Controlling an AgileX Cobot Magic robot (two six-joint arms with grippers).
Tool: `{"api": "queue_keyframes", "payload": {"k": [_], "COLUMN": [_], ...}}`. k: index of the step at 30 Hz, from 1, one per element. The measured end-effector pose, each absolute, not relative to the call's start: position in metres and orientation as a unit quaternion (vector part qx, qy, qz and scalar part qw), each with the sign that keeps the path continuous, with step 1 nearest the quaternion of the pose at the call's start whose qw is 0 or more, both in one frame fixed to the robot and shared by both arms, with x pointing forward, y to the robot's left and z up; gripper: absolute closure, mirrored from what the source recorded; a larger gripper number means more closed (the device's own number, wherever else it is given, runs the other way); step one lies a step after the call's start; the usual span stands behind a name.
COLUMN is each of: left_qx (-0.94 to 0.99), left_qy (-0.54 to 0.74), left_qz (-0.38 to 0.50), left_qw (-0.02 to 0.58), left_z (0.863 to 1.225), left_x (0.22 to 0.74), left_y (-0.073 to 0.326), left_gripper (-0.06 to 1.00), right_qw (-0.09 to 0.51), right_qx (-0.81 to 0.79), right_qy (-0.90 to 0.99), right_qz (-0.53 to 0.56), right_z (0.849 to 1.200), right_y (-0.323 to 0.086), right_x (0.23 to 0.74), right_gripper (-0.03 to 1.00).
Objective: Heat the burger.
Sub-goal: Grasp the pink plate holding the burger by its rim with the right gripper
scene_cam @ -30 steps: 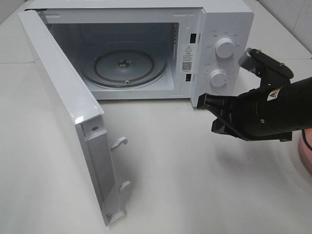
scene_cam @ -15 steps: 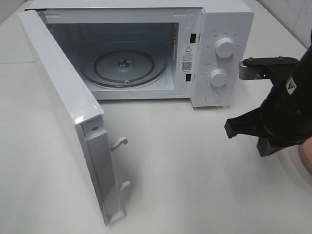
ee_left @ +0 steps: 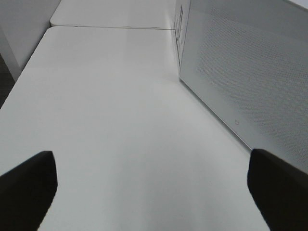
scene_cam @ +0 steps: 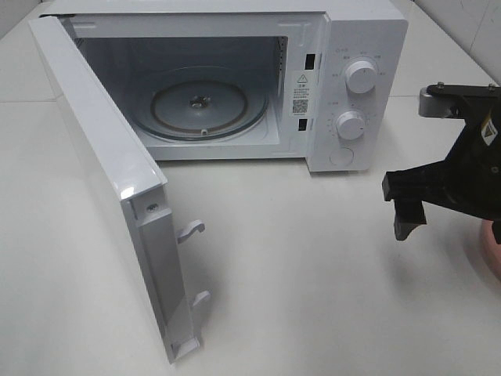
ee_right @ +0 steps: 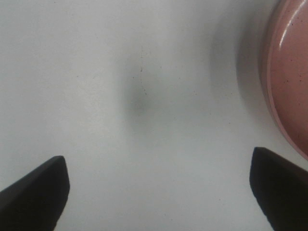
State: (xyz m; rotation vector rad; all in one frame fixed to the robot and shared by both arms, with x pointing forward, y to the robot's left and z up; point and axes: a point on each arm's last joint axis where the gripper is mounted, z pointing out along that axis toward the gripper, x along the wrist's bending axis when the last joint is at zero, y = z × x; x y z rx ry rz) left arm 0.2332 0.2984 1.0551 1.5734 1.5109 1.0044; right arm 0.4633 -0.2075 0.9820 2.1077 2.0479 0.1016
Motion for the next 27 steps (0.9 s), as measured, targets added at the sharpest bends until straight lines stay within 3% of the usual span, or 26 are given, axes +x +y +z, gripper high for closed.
{"api": "queue_keyframes", "payload": {"k": [10, 13, 15, 18, 20, 27], "left_qx": [0.611, 0.611, 0.611, 0.611, 0.611, 0.611], "left_qy": [0.587, 0.587, 0.587, 0.587, 0.587, 0.587], "left_qz": [0.390, 0.390, 0.390, 0.390, 0.390, 0.390], "left_qw": [0.362, 0.362, 0.362, 0.362, 0.362, 0.362], "left_z": [1.055, 1.055, 1.055, 1.055, 1.055, 1.055], "left_x": [0.233, 0.233, 0.233, 0.233, 0.233, 0.233], "left_y": [0.298, 0.298, 0.298, 0.298, 0.298, 0.298], "left_gripper": [-0.05, -0.05, -0.05, -0.05, -0.05, -0.05], "right_qw": [0.109, 0.108, 0.092, 0.086, 0.075, 0.072], "right_qx": [0.728, 0.723, 0.720, 0.719, 0.719, 0.727], "right_qy": [0.676, 0.681, 0.688, 0.689, 0.690, 0.682], "right_qz": [0.045, 0.031, -0.008, -0.019, -0.035, -0.028], "right_z": [0.982, 0.976, 0.957, 0.952, 0.937, 0.913], "right_y": [-0.226, -0.238, -0.252, -0.256, -0.267, -0.286], "right_x": [0.474, 0.480, 0.489, 0.491, 0.498, 0.512], "right_gripper": [0.02, 0.08, 0.19, 0.23, 0.30, 0.36]}}
